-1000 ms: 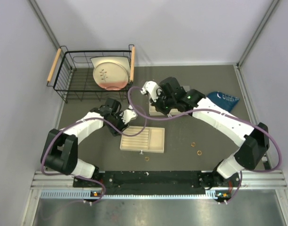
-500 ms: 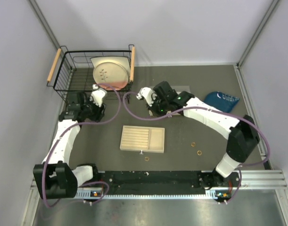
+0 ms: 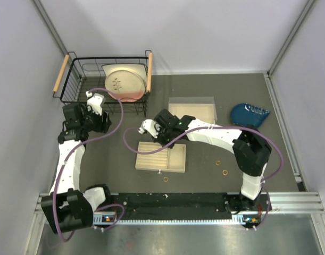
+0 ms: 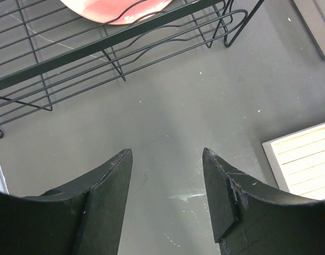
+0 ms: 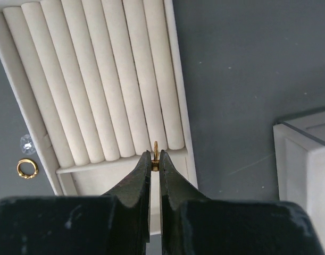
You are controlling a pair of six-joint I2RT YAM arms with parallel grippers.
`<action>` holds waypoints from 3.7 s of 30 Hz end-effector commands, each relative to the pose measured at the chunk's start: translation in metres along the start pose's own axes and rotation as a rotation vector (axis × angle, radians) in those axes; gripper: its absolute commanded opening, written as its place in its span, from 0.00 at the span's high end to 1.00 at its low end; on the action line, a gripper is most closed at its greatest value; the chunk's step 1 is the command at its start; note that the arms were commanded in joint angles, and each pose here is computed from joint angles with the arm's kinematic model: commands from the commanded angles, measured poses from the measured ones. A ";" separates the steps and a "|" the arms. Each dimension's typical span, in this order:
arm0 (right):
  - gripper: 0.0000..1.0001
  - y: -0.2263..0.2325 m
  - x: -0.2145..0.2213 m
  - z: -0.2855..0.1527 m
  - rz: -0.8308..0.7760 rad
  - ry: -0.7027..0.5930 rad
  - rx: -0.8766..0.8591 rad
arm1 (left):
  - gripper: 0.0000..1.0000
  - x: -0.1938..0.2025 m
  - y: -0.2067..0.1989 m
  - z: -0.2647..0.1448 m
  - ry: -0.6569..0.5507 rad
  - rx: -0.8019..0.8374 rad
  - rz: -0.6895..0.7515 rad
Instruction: Organize the mixed jewelry
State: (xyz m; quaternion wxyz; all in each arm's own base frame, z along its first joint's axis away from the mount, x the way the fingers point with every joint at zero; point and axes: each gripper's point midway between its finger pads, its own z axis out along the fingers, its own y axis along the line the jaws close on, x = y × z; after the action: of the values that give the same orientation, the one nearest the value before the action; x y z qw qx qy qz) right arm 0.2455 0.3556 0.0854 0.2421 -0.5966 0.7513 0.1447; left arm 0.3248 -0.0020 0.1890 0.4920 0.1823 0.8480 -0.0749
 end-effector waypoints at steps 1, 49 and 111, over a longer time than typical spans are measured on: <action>1.00 -0.001 -0.021 0.008 -0.046 -0.048 0.013 | 0.39 -0.010 -0.001 -0.001 -0.063 0.010 -0.015; 0.93 0.001 0.005 0.055 -0.150 0.051 0.035 | 0.41 0.007 -0.015 -0.004 -0.055 0.086 -0.026; 0.63 0.004 0.238 -0.088 0.093 0.289 0.093 | 0.36 -0.018 -0.058 -0.006 -0.133 0.333 -0.033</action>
State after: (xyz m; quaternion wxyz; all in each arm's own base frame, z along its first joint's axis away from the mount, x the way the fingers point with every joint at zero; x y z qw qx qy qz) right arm 0.1796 0.1078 0.0308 0.1391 -0.5700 0.8096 0.0192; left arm 0.2985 -0.0573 0.1855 0.4830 0.2261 0.8098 -0.2447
